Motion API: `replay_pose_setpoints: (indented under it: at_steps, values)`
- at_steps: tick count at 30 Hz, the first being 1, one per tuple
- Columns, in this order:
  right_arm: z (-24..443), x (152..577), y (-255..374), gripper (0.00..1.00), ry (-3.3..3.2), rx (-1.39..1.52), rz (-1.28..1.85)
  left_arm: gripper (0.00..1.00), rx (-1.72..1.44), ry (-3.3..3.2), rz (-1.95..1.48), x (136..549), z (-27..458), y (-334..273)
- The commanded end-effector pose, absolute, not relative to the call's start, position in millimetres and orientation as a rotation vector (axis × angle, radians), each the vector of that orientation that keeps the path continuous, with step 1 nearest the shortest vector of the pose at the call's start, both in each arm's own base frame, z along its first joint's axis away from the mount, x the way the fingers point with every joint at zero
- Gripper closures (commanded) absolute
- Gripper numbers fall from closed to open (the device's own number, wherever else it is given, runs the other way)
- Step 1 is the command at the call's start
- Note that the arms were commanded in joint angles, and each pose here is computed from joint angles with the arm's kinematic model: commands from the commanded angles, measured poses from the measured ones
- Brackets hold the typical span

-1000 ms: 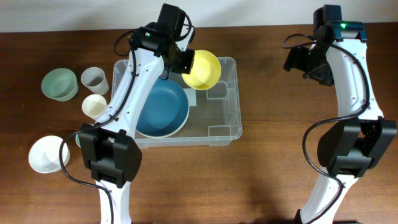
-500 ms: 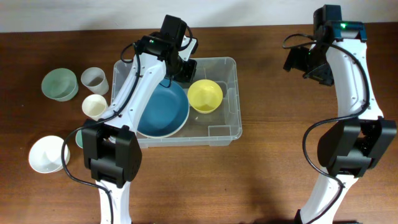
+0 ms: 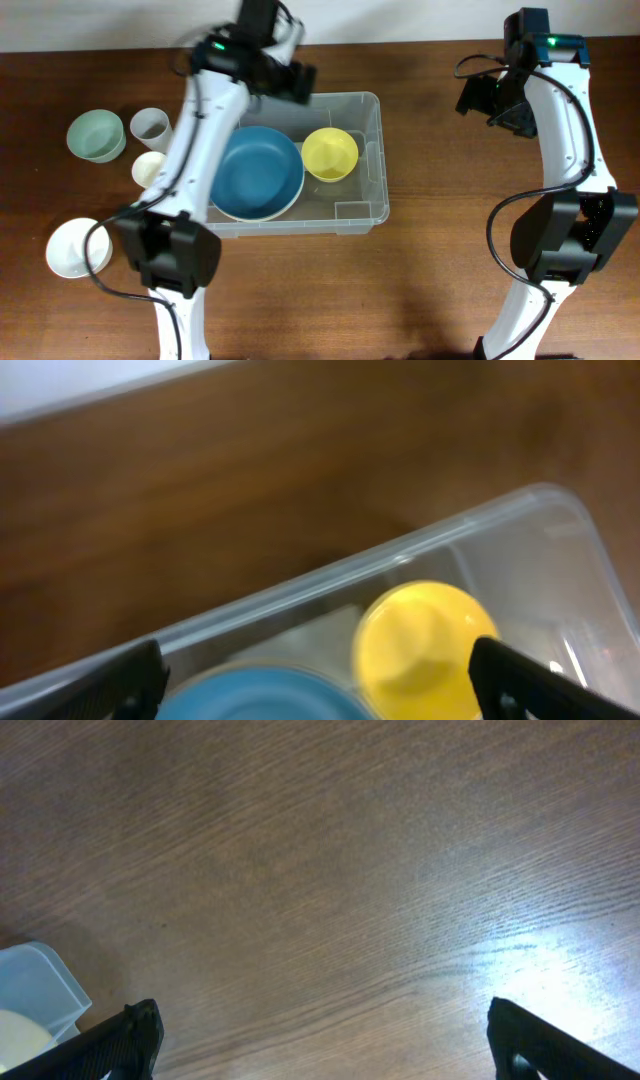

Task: Pack container
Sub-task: 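Move the left gripper to the mint-green bowl and grasp its rim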

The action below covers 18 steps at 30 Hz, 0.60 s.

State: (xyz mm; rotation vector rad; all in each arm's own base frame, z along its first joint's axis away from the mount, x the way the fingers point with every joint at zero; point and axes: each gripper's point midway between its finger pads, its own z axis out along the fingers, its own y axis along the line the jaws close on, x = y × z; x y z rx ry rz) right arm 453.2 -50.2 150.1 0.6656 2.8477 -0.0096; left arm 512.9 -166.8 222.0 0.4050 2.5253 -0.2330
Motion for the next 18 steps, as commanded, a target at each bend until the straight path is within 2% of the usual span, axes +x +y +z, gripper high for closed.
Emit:
replay_pose_setpoints:
  at_steps: [1,12,18]
  values:
    - [150.2,452.4,-50.6,0.01,2.851,0.658,-0.010,0.01,0.136,2.454,-0.030,526.0,277.1,-79.8]
    - [150.2,452.4,-50.6,0.01,2.851,0.658,-0.009,0.01,-0.619,2.533,0.105,486.7,253.7,131.4]
    - [150.2,452.4,-50.6,0.01,2.851,0.658,-0.009,0.01,-0.971,2.528,0.131,453.7,204.6,215.0]
